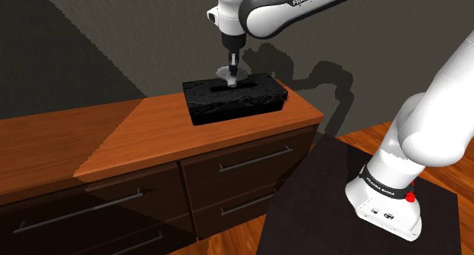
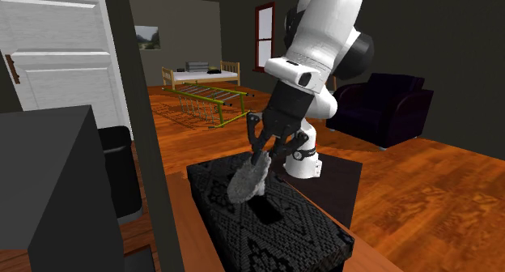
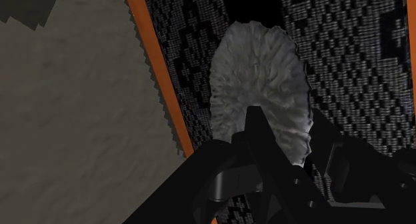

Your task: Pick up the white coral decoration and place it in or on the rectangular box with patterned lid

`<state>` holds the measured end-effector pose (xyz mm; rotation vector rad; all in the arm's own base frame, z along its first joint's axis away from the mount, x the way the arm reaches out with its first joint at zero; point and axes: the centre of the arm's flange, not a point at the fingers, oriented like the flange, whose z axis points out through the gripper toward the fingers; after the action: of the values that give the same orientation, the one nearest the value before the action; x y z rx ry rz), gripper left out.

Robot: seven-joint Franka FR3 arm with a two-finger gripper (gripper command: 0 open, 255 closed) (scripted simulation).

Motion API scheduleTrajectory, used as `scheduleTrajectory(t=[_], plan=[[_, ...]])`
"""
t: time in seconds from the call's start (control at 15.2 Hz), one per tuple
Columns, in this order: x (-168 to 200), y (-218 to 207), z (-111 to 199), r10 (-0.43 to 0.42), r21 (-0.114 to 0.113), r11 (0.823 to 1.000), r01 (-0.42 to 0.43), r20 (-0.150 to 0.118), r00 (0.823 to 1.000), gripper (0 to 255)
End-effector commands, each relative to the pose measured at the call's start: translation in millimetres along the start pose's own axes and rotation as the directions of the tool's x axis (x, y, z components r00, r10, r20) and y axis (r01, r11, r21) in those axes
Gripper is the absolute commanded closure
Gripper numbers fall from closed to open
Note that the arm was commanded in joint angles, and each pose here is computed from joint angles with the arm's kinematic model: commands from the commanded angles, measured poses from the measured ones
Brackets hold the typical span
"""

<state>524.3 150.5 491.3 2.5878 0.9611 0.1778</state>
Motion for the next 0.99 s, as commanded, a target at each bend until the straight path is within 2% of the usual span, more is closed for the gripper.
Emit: scheduleTrajectory(t=[0.0,0.26,0.33,0.66,0.92], plan=[[0,-1,0,0.0,0.0,1.0,0.0,-0.001,1.0,255],[0,-1,0,0.0,0.0,1.0,0.0,-0.001,1.0,255],[0,-1,0,0.0,0.0,1.0,0.0,-0.001,1.0,0],[0,-1,0,0.0,0.0,1.0,0.0,-0.001,1.0,0],[0,-1,-50,0.0,0.0,1.0,0.0,-0.001,1.0,0]])
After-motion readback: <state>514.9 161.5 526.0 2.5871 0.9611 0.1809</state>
